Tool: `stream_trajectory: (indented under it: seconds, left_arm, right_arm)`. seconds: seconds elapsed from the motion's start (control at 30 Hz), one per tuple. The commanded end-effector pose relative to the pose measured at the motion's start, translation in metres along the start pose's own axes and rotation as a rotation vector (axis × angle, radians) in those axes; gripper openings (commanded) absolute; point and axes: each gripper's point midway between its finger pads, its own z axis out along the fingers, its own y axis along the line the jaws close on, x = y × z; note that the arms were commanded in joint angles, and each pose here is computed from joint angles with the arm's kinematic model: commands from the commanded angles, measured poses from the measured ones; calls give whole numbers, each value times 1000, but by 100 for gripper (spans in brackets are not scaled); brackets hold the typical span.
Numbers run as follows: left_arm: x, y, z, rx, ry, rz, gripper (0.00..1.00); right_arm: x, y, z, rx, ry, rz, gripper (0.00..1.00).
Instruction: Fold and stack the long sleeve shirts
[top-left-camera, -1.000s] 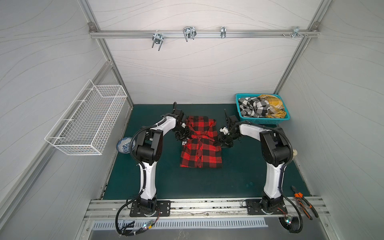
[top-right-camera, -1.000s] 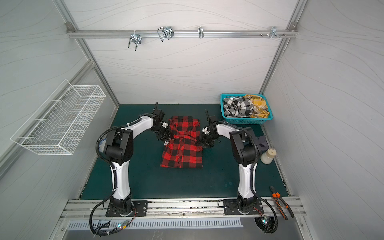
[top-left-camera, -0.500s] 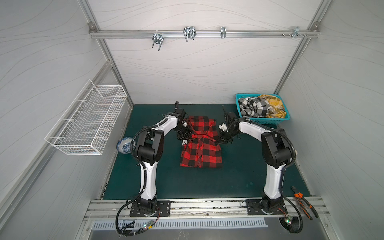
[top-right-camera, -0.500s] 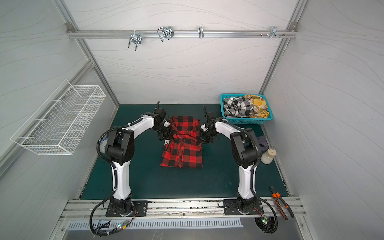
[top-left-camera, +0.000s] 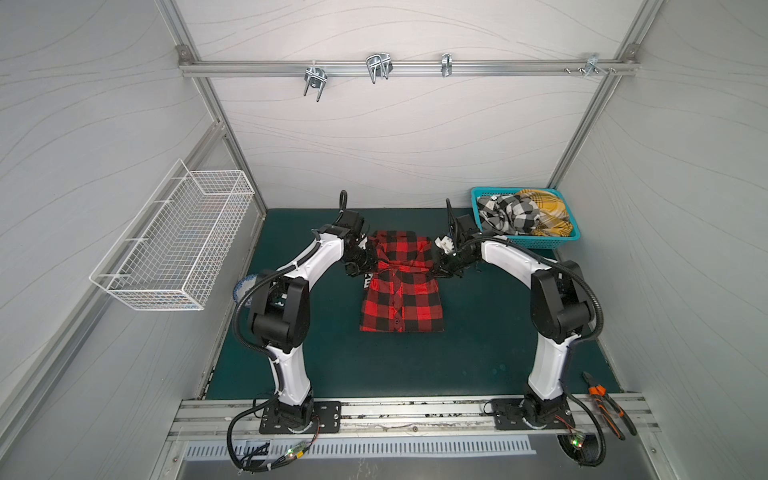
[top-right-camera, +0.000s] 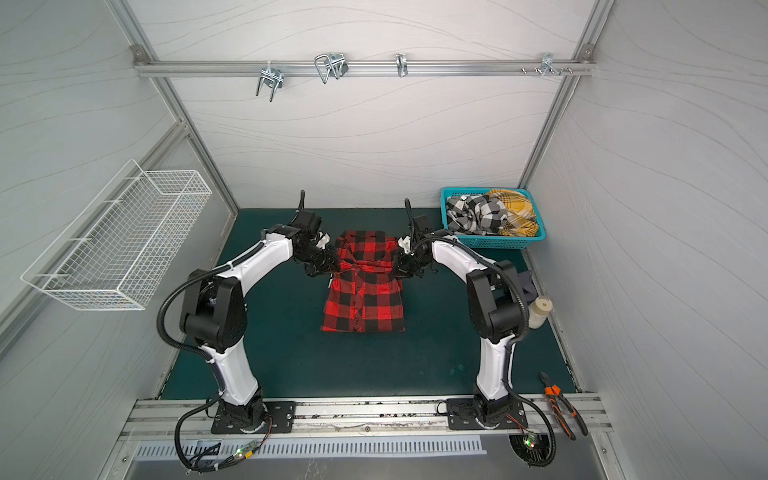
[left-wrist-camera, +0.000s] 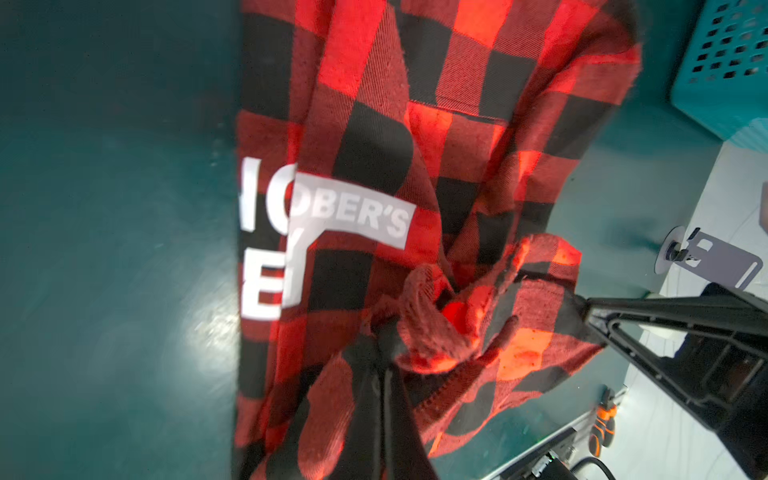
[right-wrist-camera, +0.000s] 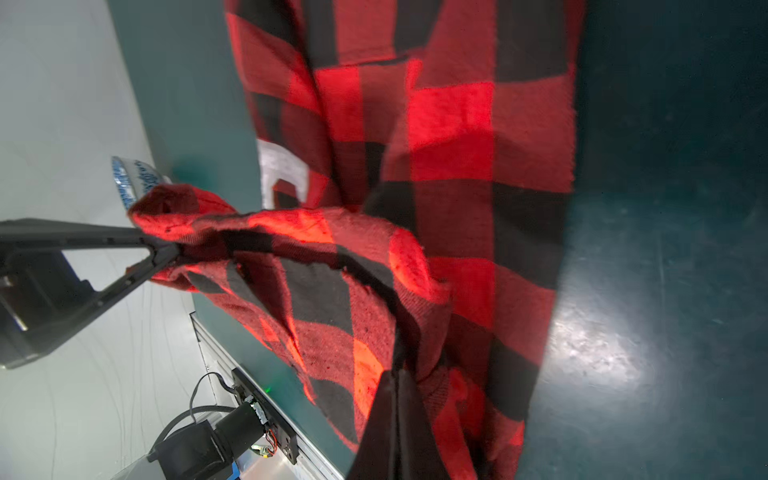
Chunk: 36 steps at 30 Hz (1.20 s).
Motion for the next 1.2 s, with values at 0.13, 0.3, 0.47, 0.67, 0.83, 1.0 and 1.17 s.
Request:
stream_trajectory:
  seconds: [0.13,0.3,0.47,0.67,0.83,1.0,1.17]
  left_arm:
    - [-27,27,51,-79,24,-47,0]
    - [-50,50,52,-184,-8,-121,31]
    - [-73,44,-17,-264,-167,-101,44]
    - [-33,12,-38,-232,-175,-72,45]
    - [1,-16,11,-114,-35,-56,22]
    - [8,-19,55,-37,92,-85,9]
    - [-23,9,79,-126,71,-99,6]
  right_arm:
    - [-14,-30,38,58,39,38,0]
    - [-27,-53,38,114,35,81,26]
    - [-41,-23,-11,138,-65,-23,55]
    - [-18,-11,-32,152,-75,2,60]
    - [12,-4,-8,111,-15,5,18]
    - [22,-16,28,104,60,30,8]
    - [12,-43,57,150,108,62,6]
